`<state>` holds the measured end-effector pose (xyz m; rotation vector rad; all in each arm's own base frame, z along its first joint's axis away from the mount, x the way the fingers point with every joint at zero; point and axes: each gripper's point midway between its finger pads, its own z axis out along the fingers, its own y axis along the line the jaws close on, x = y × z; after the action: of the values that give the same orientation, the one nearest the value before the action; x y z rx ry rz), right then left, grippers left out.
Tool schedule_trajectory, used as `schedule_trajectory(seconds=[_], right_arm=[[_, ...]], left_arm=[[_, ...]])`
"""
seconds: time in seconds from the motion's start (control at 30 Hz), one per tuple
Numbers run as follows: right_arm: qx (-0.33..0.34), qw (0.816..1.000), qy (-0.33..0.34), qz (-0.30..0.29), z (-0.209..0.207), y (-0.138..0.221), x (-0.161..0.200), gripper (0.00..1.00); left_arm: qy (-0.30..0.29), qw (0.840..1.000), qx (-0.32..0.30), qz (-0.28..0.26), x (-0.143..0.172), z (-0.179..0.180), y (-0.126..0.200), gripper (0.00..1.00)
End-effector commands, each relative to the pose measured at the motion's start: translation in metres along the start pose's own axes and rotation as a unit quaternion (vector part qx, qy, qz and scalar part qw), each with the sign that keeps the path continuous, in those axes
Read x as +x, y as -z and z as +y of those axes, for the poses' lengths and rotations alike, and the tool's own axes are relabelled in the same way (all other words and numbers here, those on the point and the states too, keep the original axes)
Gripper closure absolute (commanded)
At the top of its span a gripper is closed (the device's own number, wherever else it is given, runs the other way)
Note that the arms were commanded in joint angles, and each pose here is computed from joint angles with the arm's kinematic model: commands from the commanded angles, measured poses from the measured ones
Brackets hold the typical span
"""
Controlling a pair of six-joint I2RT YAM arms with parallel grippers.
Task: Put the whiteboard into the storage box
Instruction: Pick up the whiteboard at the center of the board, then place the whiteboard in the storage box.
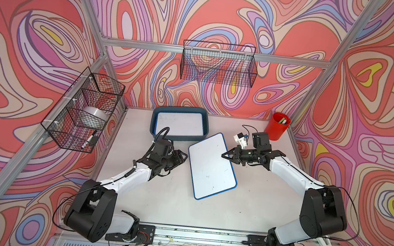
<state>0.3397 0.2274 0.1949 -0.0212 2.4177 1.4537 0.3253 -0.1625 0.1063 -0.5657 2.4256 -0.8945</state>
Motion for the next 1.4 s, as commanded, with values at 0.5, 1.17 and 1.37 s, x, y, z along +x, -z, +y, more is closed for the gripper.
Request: schedule_trajectory(seconds=[0.5, 1.17, 1.37], right_arm=[[-0.075, 0.947, -0.080, -0.302, 0.051, -0.048, -0.107, 1.00], [-0.026, 0.839, -0.201, -0.504, -0.007, -0.141, -0.129, 1.00], [-0.011, 0.789, -0.242, -0.565, -0.028, -0.158, -0.131, 1.00]], left_arm=[[-0.012, 0.997, -0.074, -0.017, 0.003, 0.063, 0.039, 0.39], [0.028, 0.993, -0.106, -0.033, -0.009, 0.094, 0.060, 0.40], [0.028, 0.993, -0.108, -0.022, -0.004, 0.097, 0.062, 0.41]])
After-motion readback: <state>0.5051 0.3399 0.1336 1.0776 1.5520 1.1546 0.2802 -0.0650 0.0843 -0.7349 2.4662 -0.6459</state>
